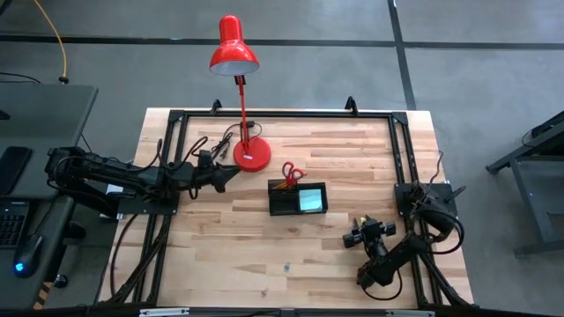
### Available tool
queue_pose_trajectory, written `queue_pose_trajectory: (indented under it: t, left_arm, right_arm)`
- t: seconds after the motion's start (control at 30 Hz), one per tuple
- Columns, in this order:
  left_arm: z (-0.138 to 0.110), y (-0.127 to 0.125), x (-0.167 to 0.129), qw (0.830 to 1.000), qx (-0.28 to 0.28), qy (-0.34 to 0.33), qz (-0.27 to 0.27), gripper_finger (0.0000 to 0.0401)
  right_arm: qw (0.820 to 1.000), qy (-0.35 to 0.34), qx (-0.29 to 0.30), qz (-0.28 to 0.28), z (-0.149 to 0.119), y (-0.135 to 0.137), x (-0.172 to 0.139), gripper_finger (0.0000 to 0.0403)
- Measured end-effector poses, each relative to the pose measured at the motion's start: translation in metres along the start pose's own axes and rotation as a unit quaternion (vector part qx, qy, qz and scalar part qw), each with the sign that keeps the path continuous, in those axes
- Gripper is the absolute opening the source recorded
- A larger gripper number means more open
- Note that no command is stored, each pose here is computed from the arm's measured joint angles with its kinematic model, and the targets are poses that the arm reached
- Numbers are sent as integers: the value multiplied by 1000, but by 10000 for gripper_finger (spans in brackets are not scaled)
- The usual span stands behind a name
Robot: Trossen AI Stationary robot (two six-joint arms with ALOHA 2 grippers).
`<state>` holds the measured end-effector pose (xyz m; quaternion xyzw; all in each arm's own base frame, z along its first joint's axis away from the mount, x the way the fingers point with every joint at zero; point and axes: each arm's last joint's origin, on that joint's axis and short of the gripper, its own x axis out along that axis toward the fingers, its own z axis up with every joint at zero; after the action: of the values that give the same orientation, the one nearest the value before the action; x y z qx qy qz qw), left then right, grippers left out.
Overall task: Pick and place office supplies into organizer
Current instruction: Put the yellow eraser into the black desk organizer
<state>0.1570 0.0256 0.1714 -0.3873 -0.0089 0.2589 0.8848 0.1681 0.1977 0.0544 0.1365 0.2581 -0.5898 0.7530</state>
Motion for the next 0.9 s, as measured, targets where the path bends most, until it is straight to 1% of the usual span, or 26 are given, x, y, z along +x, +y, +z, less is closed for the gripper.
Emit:
queue_pose_trajectory:
  t: [0.1,0.2,0.3,0.4,0.57,0.6,0.67,0.73,0.8,0.83,0.9]
  left_arm:
    - [0,0,0,1000,0,8,-7,88]
    - [1,-4,0,999,-9,10,-34,88]
    - [5,-8,-1,998,-17,-4,-58,88]
    - [7,-11,-1,997,-8,-18,-71,88]
    - [8,-11,-1,997,11,-25,-71,88]
    - [8,-11,-1,997,12,-24,-71,88]
    - [8,-11,-1,997,15,-25,-71,88]
    - [8,-12,-1,997,21,-24,-72,88]
    - [8,-12,-1,997,25,-24,-72,88]
    - [8,-12,-1,997,30,-24,-72,88]
    - [8,-11,-1,996,45,-24,-71,88]
  right_arm:
    - [1000,0,-2,2,-1,-1,2,194]
    - [1000,4,-2,-2,-2,-2,1,193]
    - [1000,6,-1,-1,-2,-1,-1,176]
    - [1000,6,-2,3,-2,1,-2,132]
    - [1000,-3,-9,20,-2,3,-3,27]
    - [1000,-8,-8,26,-2,3,-3,20]
    - [1000,-12,-3,28,-1,5,-3,24]
    - [1000,-14,2,21,2,8,-2,43]
    - [1000,-15,10,23,2,11,-2,52]
    - [999,-19,14,35,2,14,-3,50]
    - [997,-27,29,66,2,20,-6,34]
